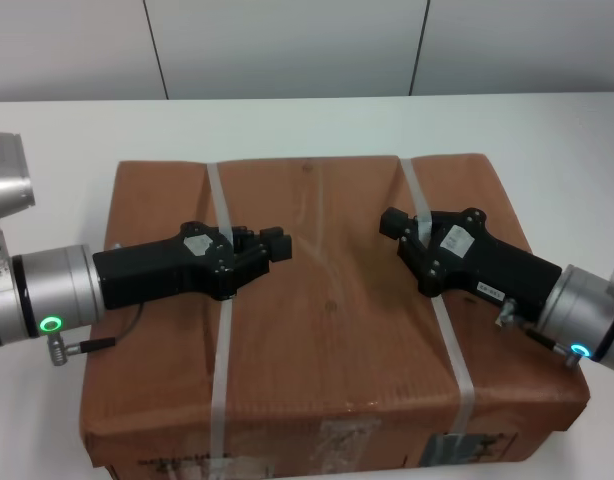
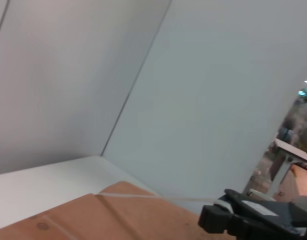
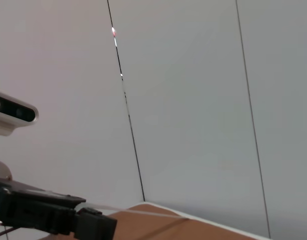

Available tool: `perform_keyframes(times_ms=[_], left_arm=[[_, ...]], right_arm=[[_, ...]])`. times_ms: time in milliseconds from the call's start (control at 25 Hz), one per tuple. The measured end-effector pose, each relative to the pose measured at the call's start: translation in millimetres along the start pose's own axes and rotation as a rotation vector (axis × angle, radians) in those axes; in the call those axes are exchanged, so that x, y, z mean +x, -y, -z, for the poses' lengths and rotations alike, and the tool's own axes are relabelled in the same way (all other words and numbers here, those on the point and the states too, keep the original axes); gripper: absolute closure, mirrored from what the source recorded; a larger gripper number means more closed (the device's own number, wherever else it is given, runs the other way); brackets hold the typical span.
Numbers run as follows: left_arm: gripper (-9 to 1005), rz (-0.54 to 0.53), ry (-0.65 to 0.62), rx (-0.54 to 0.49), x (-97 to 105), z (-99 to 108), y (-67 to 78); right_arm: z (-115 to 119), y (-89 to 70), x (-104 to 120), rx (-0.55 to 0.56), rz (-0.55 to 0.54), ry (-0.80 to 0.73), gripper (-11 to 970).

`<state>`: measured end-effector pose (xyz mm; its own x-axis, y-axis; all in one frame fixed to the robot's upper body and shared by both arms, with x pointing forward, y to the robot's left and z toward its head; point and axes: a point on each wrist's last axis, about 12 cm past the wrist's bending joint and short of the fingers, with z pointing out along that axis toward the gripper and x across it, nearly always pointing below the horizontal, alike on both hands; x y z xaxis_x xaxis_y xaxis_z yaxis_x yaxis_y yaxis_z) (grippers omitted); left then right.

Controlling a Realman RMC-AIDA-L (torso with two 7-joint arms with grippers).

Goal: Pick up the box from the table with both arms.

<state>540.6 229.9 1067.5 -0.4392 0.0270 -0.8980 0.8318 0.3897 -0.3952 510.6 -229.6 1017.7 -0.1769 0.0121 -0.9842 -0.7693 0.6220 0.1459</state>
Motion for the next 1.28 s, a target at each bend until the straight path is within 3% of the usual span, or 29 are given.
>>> perform_keyframes(times_ms=[1280], left_arm=[[926, -0.105, 0.081, 0.103, -7.6, 4.5, 13.1]], right_arm=[[17.5, -7.9, -6.7, -0.018, 0.028, 0.129, 928]])
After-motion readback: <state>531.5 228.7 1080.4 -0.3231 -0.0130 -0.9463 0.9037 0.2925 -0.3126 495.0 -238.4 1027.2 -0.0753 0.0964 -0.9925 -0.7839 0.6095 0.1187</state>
